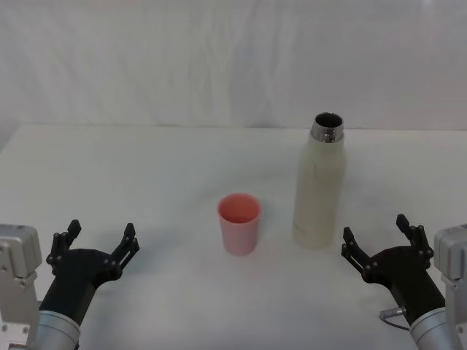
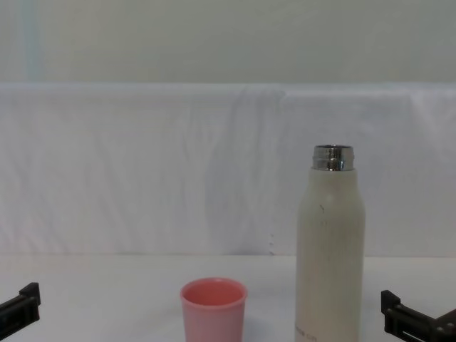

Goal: Grasp the thermos with one hand and pour water into the cup lid.

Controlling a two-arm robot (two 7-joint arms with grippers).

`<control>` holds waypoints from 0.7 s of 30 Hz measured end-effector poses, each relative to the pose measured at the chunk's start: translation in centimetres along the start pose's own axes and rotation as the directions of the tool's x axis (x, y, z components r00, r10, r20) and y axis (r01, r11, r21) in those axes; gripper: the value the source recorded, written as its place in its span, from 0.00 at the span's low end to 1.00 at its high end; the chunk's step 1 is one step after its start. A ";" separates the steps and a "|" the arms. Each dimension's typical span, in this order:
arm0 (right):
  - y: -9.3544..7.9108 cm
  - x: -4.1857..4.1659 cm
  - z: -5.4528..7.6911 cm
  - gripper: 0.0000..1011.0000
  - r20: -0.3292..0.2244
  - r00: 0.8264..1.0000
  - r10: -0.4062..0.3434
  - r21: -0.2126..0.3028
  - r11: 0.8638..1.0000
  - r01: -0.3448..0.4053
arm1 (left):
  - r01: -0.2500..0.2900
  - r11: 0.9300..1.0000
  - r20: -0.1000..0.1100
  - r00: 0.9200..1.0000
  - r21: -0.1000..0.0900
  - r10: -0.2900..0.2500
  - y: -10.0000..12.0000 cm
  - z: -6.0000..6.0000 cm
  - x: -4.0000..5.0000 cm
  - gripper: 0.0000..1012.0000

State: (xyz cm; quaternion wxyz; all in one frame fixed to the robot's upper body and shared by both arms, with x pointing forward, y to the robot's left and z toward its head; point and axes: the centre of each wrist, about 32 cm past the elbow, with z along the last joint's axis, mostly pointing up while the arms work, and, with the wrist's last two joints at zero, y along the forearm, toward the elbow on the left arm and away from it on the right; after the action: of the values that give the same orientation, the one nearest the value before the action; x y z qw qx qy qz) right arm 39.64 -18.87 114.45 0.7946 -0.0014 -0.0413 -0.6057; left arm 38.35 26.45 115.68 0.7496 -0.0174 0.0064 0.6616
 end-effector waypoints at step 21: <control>1.4 0.32 0.9 0.99 -0.027 0.997 0.067 0.000 0.998 -0.067 | 0.000 1.000 0.000 1.000 0.000 0.000 0.0 0.0 0.00 0.99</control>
State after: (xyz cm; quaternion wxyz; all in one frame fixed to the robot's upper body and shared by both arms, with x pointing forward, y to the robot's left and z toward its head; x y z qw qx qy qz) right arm 40.97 -18.77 115.42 0.8150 0.0049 -0.0301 -0.5786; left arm 38.35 26.45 115.68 0.7496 -0.0174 0.0064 0.6616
